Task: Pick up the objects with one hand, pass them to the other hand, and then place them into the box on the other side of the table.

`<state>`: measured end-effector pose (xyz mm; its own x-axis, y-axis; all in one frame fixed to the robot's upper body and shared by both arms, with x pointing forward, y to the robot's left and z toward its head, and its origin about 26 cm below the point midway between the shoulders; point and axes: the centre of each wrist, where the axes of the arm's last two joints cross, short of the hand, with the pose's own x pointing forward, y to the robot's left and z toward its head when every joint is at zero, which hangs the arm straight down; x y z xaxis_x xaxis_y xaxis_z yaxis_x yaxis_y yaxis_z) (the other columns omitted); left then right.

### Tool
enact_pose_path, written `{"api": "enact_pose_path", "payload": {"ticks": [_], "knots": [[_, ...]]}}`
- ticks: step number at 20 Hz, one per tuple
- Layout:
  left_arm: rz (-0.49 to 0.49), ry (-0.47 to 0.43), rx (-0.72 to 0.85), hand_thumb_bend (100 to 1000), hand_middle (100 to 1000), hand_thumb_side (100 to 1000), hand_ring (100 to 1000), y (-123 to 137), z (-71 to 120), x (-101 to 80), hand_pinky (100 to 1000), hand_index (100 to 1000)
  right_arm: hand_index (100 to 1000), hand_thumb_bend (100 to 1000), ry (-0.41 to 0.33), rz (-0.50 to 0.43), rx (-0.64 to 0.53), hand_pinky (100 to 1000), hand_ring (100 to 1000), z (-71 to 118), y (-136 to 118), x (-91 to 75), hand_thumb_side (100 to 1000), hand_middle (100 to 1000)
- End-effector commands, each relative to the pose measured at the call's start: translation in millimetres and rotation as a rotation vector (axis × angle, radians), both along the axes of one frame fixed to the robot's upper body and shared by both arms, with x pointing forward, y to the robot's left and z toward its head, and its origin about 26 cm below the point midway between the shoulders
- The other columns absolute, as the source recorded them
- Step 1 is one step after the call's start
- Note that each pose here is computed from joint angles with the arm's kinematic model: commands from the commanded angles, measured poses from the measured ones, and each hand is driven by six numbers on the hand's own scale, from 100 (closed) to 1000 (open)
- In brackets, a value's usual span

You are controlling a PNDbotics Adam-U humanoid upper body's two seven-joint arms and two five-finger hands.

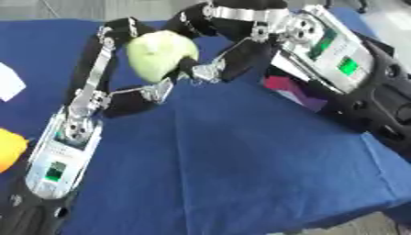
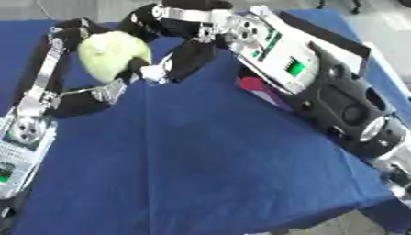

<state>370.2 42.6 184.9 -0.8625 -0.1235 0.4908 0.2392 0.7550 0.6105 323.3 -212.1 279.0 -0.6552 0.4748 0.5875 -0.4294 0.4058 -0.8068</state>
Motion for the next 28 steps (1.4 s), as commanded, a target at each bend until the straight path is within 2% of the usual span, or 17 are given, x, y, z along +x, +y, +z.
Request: {"api": "enact_pose_path", "payload": {"ticks": [1, 3, 5, 7, 12, 15, 23, 28], "knots": [[-0.014, -0.031, -0.055, 228, 543, 208, 729, -7.3, 12.1, -4.2, 729, 630, 722, 100, -0.015, -0.011, 0.007, 926, 791, 4.9, -2.4, -1.7, 131, 672], [0.005, -0.026, -0.077, 278, 537, 216, 721, -7.5, 11.5, -4.2, 724, 634, 710, 100, -0.015, -0.012, 0.011, 924, 787, 4.7, -2.5, -2.3, 114, 655], [0.025, -0.018, -0.100, 382, 535, 226, 715, -7.8, 10.5, -4.0, 720, 647, 698, 100, -0.014, -0.020, 0.013, 919, 782, 4.5, -3.3, -2.4, 108, 638], [0.043, -0.010, -0.122, 440, 533, 229, 708, -8.4, 9.6, -4.2, 714, 670, 691, 100, -0.017, -0.026, 0.013, 916, 777, 4.9, -3.9, -2.9, 106, 629], [0.106, 0.011, -0.160, 654, 551, 241, 709, -6.8, 6.4, -3.4, 708, 844, 687, 100, -0.025, -0.056, 0.035, 912, 771, 7.0, -6.7, -3.9, 100, 624], [0.149, 0.026, -0.152, 725, 575, 250, 731, -5.6, 3.0, -2.2, 716, 896, 684, 100, -0.031, -0.072, 0.048, 910, 769, 8.9, -9.5, -5.1, 100, 620], [0.166, 0.043, -0.069, 833, 609, 267, 767, 1.0, -5.2, 0.1, 738, 898, 672, 100, -0.041, -0.116, 0.065, 907, 765, 11.6, -19.1, -5.1, 100, 611], [0.179, 0.046, -0.027, 857, 612, 281, 773, 9.3, -12.8, 3.3, 741, 891, 670, 100, -0.041, -0.152, 0.069, 905, 764, 10.4, -25.2, -1.2, 101, 609]]}}
